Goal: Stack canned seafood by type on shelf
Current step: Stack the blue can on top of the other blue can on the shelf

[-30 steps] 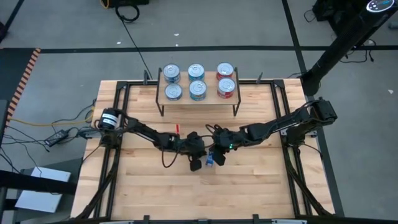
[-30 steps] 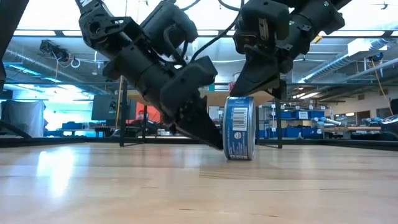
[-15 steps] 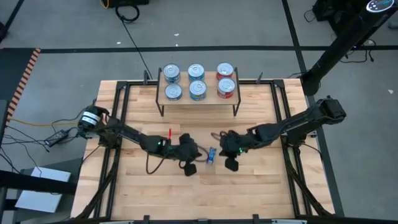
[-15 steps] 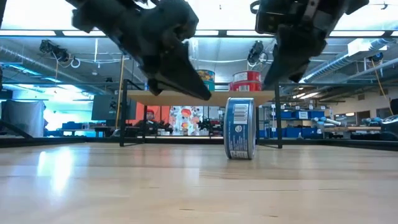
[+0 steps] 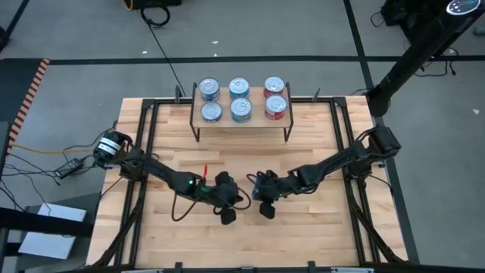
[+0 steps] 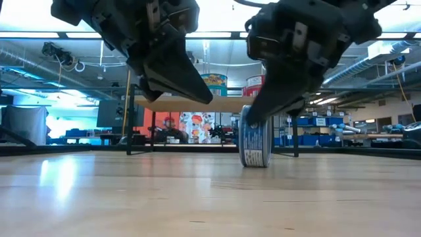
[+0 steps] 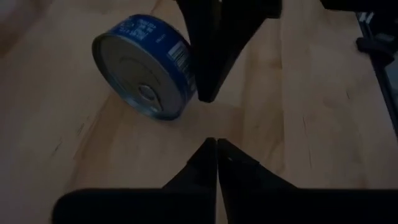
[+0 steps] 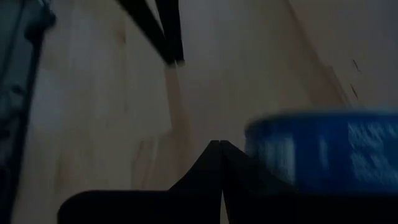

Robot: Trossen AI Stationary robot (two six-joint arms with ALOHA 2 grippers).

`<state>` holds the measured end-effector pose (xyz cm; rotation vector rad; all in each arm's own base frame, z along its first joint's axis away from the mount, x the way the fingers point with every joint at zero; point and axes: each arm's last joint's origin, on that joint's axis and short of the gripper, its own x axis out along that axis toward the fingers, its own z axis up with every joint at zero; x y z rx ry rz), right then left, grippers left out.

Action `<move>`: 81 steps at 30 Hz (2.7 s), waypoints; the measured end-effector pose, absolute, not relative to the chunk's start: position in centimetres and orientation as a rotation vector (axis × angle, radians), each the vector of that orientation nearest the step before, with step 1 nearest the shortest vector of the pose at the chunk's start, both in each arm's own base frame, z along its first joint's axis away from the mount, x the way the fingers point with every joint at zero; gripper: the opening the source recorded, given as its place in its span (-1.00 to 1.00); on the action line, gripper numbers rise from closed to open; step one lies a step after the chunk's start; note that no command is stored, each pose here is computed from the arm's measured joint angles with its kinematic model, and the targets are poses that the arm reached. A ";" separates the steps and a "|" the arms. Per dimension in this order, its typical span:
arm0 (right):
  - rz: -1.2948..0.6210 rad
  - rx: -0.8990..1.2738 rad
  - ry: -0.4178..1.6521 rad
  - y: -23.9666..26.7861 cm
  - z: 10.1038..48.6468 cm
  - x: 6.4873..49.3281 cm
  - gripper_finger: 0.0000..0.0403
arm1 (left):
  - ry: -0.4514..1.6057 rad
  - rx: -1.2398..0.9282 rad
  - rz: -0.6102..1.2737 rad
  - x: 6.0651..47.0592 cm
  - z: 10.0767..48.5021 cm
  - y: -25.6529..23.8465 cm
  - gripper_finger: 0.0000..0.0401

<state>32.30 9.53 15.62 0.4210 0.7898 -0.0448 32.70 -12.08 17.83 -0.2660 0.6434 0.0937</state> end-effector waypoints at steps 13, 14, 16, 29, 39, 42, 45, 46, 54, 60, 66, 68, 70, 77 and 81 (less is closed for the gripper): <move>0.053 0.421 0.745 9.5 21.2 29.5 -0.95 | 0.478 -0.532 0.138 33.7 19.1 -11.8 -0.33; 0.055 0.410 0.755 9.3 21.8 28.9 -0.95 | 0.466 -0.550 0.142 33.8 19.3 -11.8 -0.27; 0.045 0.379 0.785 9.0 23.0 27.4 -0.95 | 0.450 -0.578 0.177 33.9 19.5 -11.8 -0.15; 0.013 0.253 0.816 6.6 27.5 21.0 -0.95 | 0.446 -0.564 0.364 38.8 20.3 -13.2 0.32; 0.048 0.244 0.781 6.4 28.7 19.3 -0.95 | 0.601 -0.561 0.656 41.1 22.8 -13.8 0.35; 0.061 0.228 0.782 6.6 28.7 19.2 -0.95 | 0.623 -0.609 0.657 41.8 22.4 -14.1 0.35; 0.067 0.221 0.784 6.8 28.7 19.2 -0.95 | 0.660 -0.681 0.636 42.4 21.6 -14.4 0.37; 0.067 0.221 0.785 6.8 28.7 19.2 -0.95 | 0.663 -0.703 0.641 42.5 21.4 -14.4 0.38; 0.075 0.210 0.782 6.9 28.7 19.2 -0.95 | 0.661 -0.775 0.713 42.5 20.7 -13.9 0.63; 0.085 0.196 0.779 6.9 28.7 19.2 -0.95 | 0.689 -0.700 0.706 42.4 20.6 -13.5 0.73; 0.089 0.198 0.781 6.9 28.7 19.2 -0.95 | 0.718 -0.489 0.581 43.2 22.2 -13.2 0.73; 0.099 0.203 0.785 6.9 28.7 19.2 -0.94 | 0.726 -0.431 0.549 43.5 22.8 -13.0 0.73; 0.100 0.202 0.787 6.9 28.7 19.2 -0.93 | 0.723 -0.372 0.516 43.8 23.4 -12.8 0.73; 0.093 0.203 0.785 6.9 28.7 19.2 -0.90 | 0.761 -0.122 0.417 44.5 24.4 -11.5 0.65; 0.075 0.215 0.782 6.9 28.7 19.2 -0.91 | 0.819 -0.093 0.279 45.1 24.4 -9.8 0.63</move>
